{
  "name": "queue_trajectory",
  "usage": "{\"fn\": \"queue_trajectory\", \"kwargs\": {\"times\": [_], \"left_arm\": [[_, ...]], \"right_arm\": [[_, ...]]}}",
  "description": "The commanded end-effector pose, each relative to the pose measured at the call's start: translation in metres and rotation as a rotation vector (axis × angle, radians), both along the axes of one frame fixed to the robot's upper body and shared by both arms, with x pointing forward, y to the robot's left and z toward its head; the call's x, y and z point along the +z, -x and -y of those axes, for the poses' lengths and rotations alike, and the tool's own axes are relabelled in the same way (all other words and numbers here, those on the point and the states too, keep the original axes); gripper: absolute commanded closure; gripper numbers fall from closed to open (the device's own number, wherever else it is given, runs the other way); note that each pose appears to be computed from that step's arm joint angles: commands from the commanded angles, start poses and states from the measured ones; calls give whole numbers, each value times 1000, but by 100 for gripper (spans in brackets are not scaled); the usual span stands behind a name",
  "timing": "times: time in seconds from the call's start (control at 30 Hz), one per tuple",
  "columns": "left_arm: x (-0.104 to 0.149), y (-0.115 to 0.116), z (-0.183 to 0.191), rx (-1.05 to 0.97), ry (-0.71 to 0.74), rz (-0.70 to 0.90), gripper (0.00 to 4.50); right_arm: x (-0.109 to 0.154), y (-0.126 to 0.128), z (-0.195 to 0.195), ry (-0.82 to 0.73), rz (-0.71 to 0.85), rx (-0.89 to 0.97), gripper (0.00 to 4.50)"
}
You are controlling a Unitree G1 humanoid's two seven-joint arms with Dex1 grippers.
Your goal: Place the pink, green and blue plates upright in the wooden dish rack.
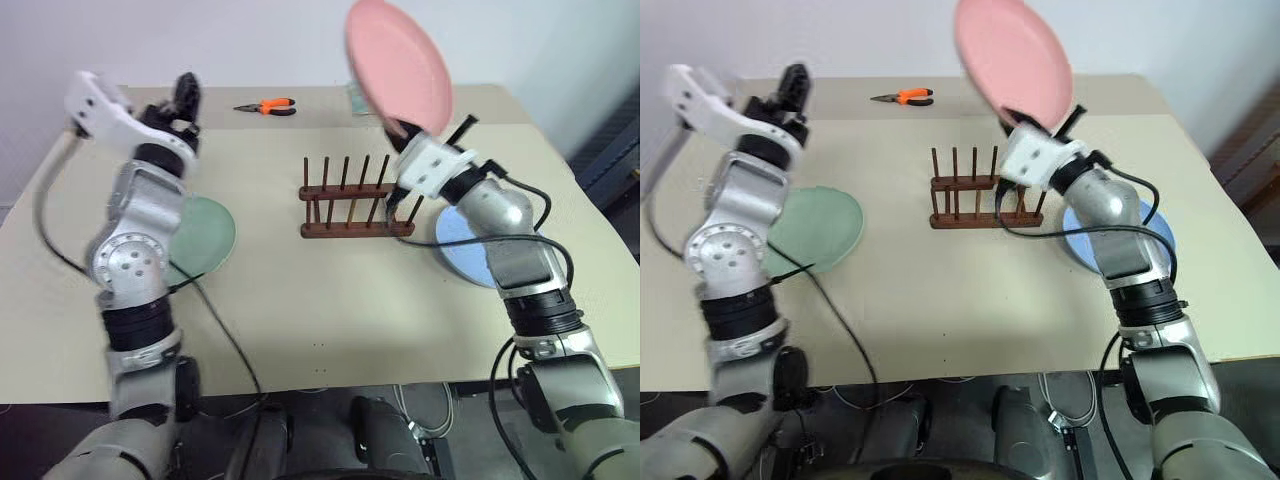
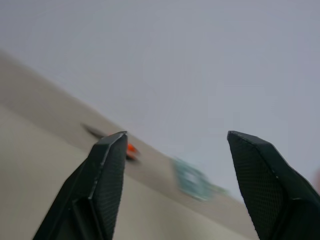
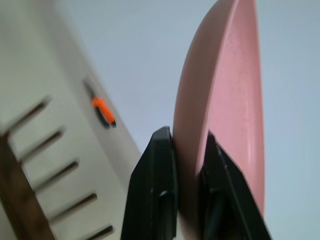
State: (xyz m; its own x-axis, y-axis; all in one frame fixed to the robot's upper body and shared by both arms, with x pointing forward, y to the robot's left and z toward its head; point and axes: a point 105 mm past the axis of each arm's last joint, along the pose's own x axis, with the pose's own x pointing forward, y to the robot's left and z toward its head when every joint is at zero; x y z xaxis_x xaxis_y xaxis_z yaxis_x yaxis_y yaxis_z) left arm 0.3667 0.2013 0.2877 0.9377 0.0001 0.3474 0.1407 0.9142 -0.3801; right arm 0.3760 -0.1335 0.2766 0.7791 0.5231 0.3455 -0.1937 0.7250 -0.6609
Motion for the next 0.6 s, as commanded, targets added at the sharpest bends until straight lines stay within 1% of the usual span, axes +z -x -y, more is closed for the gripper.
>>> {"fn": "queue_trajectory", "kwargs": {"times": [0.03, 0.07, 0.1, 0.13, 0.2, 0.27, 0.4, 0.47, 0.6], "left_arm": [[-10, 8, 31, -138, -200, 53, 120], [-21, 11, 43, -204, -278, 44, 120], [-30, 15, 53, -258, -345, 38, 120], [-36, 18, 58, -293, -388, 34, 120], [-63, 31, 80, -462, -475, -4, 120], [-82, 44, 95, -592, -512, -33, 120], [-107, 63, 112, -753, -577, -81, 120], [-113, 72, 118, -815, -585, -86, 120], [-117, 80, 124, -876, -582, -92, 120]], "right_arm": [[29, 16, 12, -444, -180, 194, 450], [29, 20, 14, -565, -255, 257, 450], [30, 24, 13, -640, -308, 305, 450], [31, 27, 13, -682, -344, 334, 450], [23, 27, 17, -764, -433, 328, 450], [14, 26, 20, -799, -493, 296, 450], [14, 29, 21, -841, -514, 291, 450], [10, 27, 22, -838, -531, 270, 450], [0, 23, 24, -817, -573, 236, 450]]}}
